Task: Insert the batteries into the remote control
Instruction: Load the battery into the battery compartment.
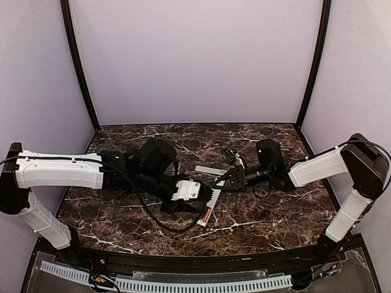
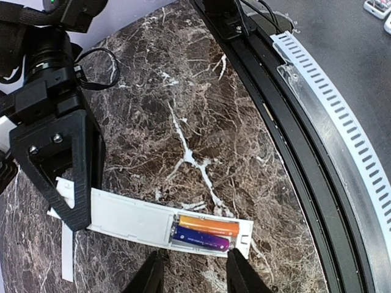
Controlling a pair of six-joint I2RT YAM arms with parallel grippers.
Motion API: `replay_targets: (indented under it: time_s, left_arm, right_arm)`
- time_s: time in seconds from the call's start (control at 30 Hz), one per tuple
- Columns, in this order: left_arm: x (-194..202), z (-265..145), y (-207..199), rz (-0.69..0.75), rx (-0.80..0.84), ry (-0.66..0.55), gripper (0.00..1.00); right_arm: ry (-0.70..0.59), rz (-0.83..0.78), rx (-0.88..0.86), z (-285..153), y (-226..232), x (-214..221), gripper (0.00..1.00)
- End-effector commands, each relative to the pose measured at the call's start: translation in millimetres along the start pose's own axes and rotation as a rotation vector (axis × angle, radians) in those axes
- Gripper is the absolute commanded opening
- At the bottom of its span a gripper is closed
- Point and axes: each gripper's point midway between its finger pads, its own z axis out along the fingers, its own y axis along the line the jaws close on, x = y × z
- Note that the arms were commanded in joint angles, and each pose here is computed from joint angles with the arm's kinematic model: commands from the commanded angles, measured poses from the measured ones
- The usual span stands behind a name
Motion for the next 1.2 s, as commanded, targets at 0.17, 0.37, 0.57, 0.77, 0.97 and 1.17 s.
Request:
replay_targets:
  time_s: [0.17, 0.37, 0.57, 0.77, 0.97, 1.17]
  left_arm:
    - [8, 11, -8, 0.079, 0.026, 0.099, 0.33]
    - [7, 15, -12, 0.082, 0.039, 0.1, 0.33]
    - [7, 19, -14, 0.084, 0.051, 0.111, 0.33]
    - [7, 22, -14, 0.083, 0.055, 0.117, 0.33]
    - [9, 24, -15, 0.078, 0.059, 0.124, 0.32]
    - [12, 26, -15, 0.071, 0.059, 0.138, 0.31]
  right_arm:
    - [0.027, -0.035, -0.055, 15, 14, -3, 0.0]
    - [0.034, -0.031, -0.055, 18, 13, 0, 0.0]
    - [0.038, -0.032, -0.056, 20, 13, 1, 0.0]
    - [0.042, -0.03, -0.056, 21, 13, 3, 0.0]
    - [0.046, -0.031, -0.059, 23, 13, 3, 0.0]
    - [0.046, -0.031, -0.06, 23, 13, 4, 0.0]
